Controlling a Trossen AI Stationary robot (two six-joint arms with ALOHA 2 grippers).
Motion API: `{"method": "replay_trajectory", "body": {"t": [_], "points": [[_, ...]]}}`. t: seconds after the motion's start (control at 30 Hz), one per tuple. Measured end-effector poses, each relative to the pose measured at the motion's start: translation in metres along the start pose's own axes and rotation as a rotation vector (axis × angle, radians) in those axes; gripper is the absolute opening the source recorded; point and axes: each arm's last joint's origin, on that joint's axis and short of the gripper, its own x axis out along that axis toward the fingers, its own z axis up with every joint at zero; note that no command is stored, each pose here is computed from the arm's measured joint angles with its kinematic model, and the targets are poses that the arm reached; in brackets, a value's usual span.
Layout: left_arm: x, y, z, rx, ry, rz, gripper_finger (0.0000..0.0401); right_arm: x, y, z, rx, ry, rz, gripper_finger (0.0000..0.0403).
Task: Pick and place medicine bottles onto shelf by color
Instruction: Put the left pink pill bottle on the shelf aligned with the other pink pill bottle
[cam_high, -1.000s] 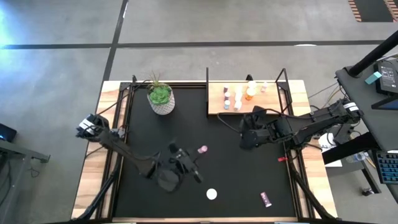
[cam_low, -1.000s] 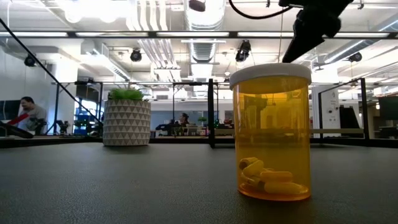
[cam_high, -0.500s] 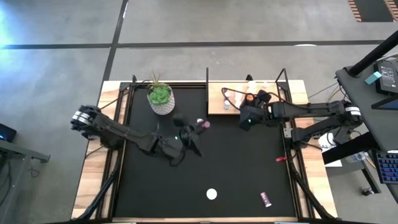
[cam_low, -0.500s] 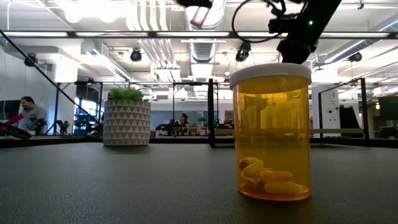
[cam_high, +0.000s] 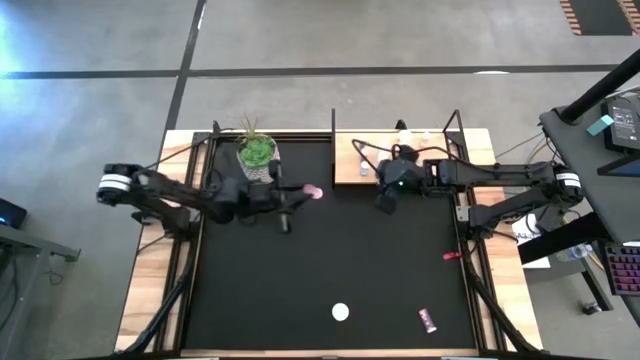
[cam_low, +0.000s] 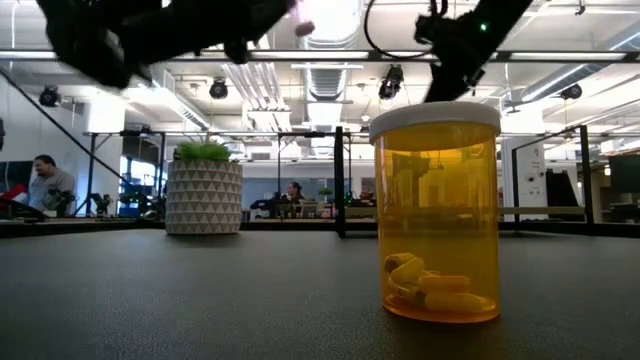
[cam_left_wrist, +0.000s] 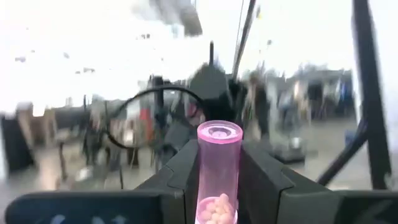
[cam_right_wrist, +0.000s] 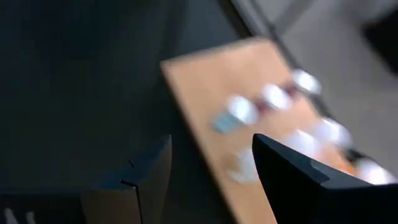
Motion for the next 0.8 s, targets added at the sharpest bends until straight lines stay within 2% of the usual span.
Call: {"method": "replay_trajectory", "body": {"t": [0.07,0.13,0.27,0.4,0.53,0.8], "points": [[-0.01,0.0,-0.009,0.004,-0.107,-0.016,0.0077,-0.001,0.004,0.007,-0.013,-0.066,0.117,0.0215],[-0.013,-0.003,-0.019,0.044,-0.081,-0.051,0.0077,-0.002,0.008,0.016,-0.032,-0.158,0.221,0.0215],[0.002,-0.004,-0.015,0.12,-0.125,-0.074,0.0077,-0.01,0.012,0.038,-0.048,-0.405,0.397,0.0215],[0.015,-0.007,-0.007,0.208,-0.207,-0.188,0.0077,-0.019,0.014,0.053,-0.038,-0.58,0.529,0.0215],[0.021,-0.011,0.004,0.315,-0.306,-0.332,0.0077,-0.025,0.015,0.059,0.013,-0.652,0.646,0.0215],[0.027,-0.017,0.015,0.462,-0.48,-0.599,0.0077,-0.033,0.018,0.065,0.116,-0.685,0.863,0.0215]]}}
